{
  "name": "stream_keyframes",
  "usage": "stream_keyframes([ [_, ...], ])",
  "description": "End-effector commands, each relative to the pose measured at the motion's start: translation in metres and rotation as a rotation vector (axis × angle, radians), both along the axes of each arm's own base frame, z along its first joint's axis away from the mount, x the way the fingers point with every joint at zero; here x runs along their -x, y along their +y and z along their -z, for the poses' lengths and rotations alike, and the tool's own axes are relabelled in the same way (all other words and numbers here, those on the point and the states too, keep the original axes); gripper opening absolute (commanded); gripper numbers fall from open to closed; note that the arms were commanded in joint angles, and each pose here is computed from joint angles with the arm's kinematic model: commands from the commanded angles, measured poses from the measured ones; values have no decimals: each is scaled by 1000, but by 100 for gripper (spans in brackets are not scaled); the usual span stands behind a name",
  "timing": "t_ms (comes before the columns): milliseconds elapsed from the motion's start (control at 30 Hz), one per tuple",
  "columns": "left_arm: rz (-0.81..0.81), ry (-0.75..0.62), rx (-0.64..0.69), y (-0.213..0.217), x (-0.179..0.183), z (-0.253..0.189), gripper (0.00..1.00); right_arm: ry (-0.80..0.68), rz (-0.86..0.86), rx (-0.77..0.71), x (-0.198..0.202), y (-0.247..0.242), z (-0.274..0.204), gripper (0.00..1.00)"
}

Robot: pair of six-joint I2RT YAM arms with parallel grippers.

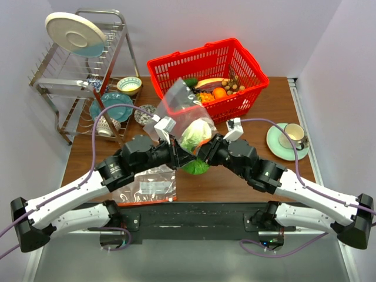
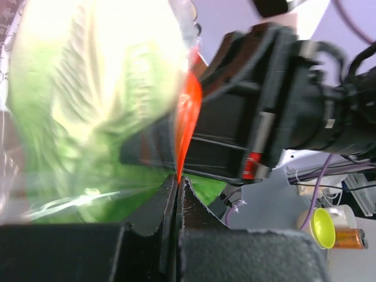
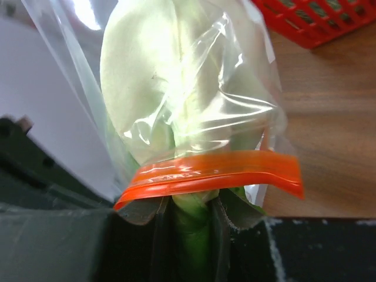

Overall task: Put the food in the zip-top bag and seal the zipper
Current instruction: Place the fake vegetable in the zipper food storage bag.

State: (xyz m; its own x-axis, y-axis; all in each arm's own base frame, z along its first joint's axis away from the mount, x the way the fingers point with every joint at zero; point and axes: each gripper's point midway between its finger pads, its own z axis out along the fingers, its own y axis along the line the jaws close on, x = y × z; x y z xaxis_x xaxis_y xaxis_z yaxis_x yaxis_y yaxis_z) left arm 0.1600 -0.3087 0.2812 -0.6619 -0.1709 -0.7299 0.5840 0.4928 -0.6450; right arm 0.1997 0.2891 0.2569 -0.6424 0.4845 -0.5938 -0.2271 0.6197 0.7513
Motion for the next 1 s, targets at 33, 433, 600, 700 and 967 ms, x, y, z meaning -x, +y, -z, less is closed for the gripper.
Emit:
stream_keyframes([
  [33,-46,29,-86,13,0,28,0,-203,-325,94,33,18,-30,0],
  [433,-22,-35,-109,29,8,13,69,-182,-446,117,49,29,-15,0],
  [600,-19,-47,-103,36,13,2,72,-107,-428,195,40,33,7,0],
  [700,-47,-57,-126,46,13,-2,73,-80,-407,217,37,32,13,0],
  [967,-135,-89,-270,82,8,19,80,9,-321,185,30,31,9,0],
])
